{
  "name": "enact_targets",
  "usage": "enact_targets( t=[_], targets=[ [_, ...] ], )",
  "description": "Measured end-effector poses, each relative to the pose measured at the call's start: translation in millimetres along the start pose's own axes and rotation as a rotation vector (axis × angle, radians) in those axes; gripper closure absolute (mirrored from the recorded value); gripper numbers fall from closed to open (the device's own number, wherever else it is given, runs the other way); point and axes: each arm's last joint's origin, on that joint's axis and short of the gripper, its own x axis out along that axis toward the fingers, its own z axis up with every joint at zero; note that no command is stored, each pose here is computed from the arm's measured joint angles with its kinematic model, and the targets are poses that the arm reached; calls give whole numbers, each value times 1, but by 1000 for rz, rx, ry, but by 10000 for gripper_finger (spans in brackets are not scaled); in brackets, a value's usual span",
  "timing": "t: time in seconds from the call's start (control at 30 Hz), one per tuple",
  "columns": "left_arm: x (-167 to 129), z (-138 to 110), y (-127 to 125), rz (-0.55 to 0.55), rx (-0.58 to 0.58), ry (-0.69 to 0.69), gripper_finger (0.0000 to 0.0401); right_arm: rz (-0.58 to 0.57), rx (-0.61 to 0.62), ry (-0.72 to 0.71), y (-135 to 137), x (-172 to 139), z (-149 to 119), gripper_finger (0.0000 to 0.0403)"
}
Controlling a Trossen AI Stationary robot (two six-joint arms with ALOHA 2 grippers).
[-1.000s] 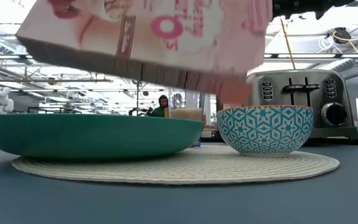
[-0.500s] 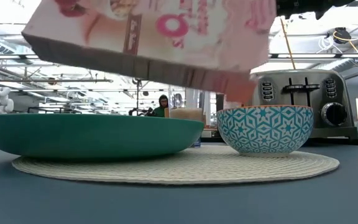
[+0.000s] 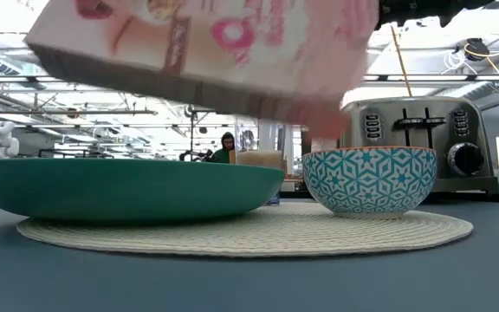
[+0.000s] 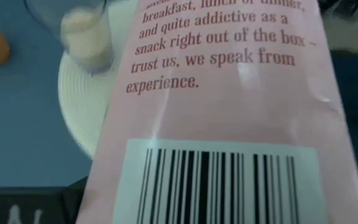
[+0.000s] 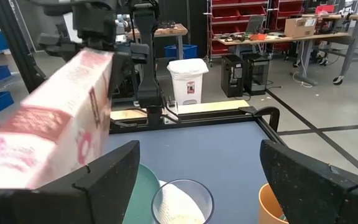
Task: Arrange a breakfast setting
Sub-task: Pour the cereals from the cereal box into the orange bowl
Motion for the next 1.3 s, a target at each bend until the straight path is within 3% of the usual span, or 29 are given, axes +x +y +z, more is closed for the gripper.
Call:
enact_targets(
  t=[0.7,1.07,1.3],
  targets=[
    [1,0,0,6,-6,1,167,0,0,1,0,0,0,78],
    [15,3,-1,4,0,46,167,0,0,0,0,0,0,78],
    [-10,16,-6,-26,25,-43,167,0,0,1,0,0,0,78]
  ],
)
